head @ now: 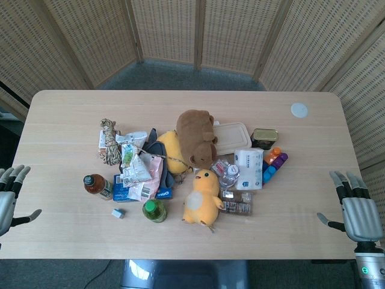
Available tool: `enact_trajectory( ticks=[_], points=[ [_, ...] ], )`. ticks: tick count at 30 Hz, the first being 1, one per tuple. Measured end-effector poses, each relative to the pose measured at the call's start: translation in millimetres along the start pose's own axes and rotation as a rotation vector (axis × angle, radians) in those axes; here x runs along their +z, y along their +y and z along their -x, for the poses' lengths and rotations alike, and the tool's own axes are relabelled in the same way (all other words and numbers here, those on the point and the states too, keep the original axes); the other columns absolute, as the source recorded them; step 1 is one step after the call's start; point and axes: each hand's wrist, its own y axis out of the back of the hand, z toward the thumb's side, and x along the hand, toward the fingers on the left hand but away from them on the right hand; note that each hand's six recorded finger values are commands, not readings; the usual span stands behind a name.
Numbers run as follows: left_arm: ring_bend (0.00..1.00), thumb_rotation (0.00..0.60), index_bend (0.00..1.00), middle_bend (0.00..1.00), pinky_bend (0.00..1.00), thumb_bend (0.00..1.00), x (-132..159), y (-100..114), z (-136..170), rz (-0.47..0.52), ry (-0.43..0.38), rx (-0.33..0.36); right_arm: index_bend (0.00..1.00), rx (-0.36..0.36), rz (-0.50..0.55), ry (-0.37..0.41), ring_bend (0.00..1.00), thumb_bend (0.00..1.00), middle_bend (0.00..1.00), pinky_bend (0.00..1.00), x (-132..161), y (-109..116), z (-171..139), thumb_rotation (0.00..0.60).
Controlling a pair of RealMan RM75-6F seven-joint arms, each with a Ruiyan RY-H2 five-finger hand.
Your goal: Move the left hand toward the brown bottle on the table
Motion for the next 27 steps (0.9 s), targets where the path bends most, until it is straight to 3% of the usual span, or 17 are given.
enact_trajectory(
  ticks=[7, 12, 21, 27],
  points=[
    [0.00, 0.573, 0.00, 0.00, 0.00, 0.00, -5, -3, -2, -0.001, 0.008, -0.004, 0.00, 0.008, -0.005, 0.004, 0.00, 0.00, 0.00, 0.00, 0, -3, 0, 0.528],
    [0.00, 0.570, 0.00, 0.00, 0.00, 0.00, -3, -9, -6, 0.059, -0.010, -0.023, 0.00, -0.003, 0.002, 0.002, 0.00, 0.00, 0.00, 0.00, 0, 1, 1, 0.529],
    [0.00, 0.569, 0.00, 0.00, 0.00, 0.00, 23, -47, -29, 0.321, -0.094, -0.105, 0.00, 0.004, 0.015, 0.000, 0.00, 0.00, 0.00, 0.00, 0, 1, 0, 0.528],
    [0.00, 0.567, 0.00, 0.00, 0.00, 0.00, 59, -83, -47, 0.464, -0.163, -0.132, 0.00, 0.012, 0.013, 0.009, 0.00, 0.00, 0.00, 0.00, 2, -1, -1, 0.533]
  ],
)
